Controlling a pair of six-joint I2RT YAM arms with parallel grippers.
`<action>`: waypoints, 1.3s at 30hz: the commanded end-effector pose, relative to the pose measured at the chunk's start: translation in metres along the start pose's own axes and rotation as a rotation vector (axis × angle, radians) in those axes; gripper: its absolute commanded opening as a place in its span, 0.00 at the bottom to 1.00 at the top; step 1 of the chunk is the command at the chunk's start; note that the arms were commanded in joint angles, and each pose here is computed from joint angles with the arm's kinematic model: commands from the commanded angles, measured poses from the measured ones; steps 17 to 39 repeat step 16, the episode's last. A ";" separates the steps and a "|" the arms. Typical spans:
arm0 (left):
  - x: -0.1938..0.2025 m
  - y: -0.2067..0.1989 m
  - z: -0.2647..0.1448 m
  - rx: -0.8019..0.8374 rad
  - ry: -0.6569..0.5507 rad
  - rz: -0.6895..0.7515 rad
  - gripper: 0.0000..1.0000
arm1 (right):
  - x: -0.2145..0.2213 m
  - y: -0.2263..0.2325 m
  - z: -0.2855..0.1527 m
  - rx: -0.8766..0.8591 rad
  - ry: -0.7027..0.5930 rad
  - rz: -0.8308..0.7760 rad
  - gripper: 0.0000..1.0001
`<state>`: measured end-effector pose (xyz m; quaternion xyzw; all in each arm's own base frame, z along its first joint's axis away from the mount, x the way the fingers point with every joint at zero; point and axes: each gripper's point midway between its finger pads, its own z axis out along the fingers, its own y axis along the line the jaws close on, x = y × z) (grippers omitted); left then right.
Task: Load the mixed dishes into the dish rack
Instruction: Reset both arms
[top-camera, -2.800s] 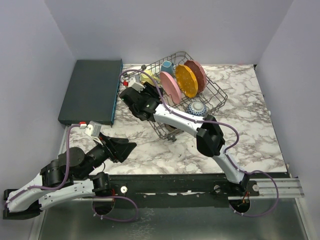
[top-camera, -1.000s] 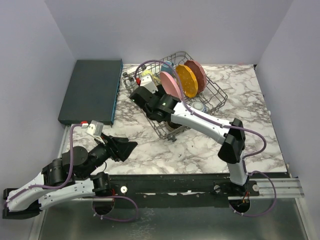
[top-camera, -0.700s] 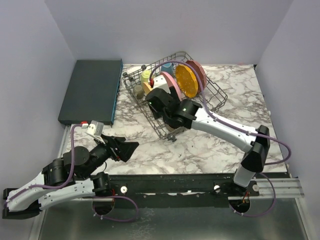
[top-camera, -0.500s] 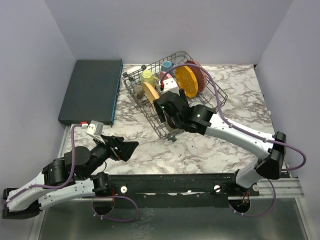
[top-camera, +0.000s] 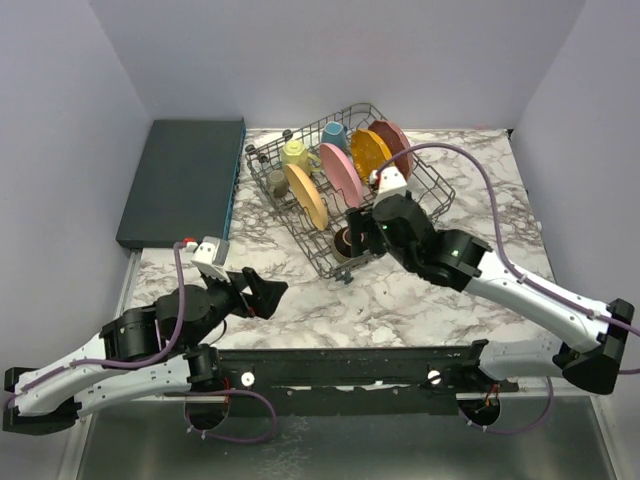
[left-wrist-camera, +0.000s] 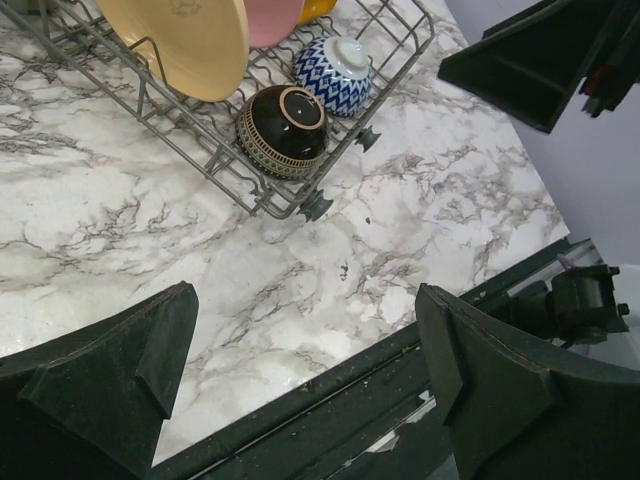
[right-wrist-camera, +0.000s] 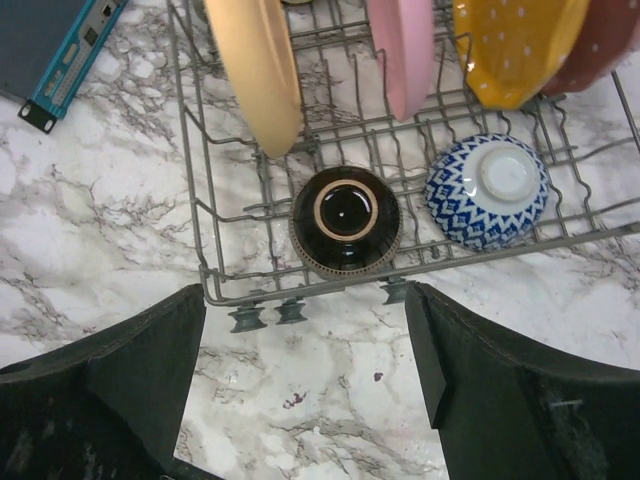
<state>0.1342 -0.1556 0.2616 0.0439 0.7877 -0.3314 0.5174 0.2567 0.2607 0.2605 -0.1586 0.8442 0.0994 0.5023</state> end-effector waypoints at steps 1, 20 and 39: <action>-0.002 0.002 0.002 -0.034 0.008 0.023 0.99 | -0.006 -0.019 -0.010 -0.066 -0.032 0.117 0.88; -0.008 0.007 0.004 -0.076 -0.017 0.031 0.99 | 0.033 -0.064 -0.004 -0.100 0.022 0.247 0.89; -0.008 0.007 0.004 -0.076 -0.017 0.031 0.99 | 0.033 -0.064 -0.004 -0.100 0.022 0.247 0.89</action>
